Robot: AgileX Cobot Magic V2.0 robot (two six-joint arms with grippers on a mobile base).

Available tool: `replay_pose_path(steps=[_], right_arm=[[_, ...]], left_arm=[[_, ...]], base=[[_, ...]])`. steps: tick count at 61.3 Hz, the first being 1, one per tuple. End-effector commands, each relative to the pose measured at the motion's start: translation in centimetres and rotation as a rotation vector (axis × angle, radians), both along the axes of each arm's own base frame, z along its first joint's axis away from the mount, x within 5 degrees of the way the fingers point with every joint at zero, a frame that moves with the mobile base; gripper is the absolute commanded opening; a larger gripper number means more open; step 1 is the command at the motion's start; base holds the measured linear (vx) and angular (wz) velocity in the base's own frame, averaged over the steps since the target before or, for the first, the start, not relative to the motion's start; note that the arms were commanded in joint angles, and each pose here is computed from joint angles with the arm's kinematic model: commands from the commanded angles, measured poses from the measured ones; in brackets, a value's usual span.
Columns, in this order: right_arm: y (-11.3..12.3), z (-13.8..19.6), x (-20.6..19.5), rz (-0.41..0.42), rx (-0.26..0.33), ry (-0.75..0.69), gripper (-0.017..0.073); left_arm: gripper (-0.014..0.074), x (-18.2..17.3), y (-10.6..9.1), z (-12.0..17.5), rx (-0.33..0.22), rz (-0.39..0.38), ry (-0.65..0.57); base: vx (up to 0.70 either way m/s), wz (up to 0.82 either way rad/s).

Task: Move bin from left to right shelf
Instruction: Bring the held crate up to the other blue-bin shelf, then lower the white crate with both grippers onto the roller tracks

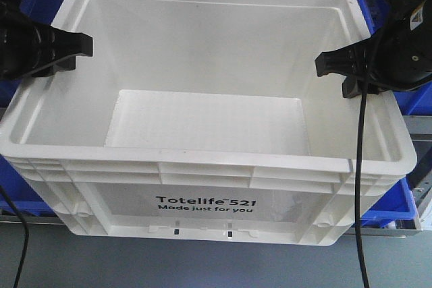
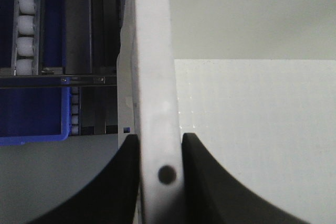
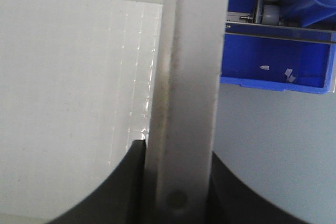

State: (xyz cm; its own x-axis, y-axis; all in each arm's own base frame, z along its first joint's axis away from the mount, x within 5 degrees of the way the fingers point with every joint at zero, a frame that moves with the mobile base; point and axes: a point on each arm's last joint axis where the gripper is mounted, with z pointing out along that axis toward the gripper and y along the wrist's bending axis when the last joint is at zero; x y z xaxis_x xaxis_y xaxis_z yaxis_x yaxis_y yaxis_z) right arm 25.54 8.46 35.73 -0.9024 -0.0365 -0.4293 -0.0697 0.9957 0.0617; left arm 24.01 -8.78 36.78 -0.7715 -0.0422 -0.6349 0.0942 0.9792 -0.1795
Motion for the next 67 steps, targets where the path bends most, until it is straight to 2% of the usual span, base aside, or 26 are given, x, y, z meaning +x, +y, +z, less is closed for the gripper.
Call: replay_pose_path(steps=[1,67], right_arm=[[-0.75,2.54,-0.32,0.018,-0.025,-0.145,0.0024],[-0.75,2.54,-0.32,0.018,-0.025,-0.145,0.0024]], left_arm=[[0.0099,-0.05,0.33,2.85,-0.009,-0.015,-0.189],[0.0099,-0.05,0.33,2.85,-0.009,-0.015,-0.189]], base=[[0.08,0.14],[0.09,0.04]])
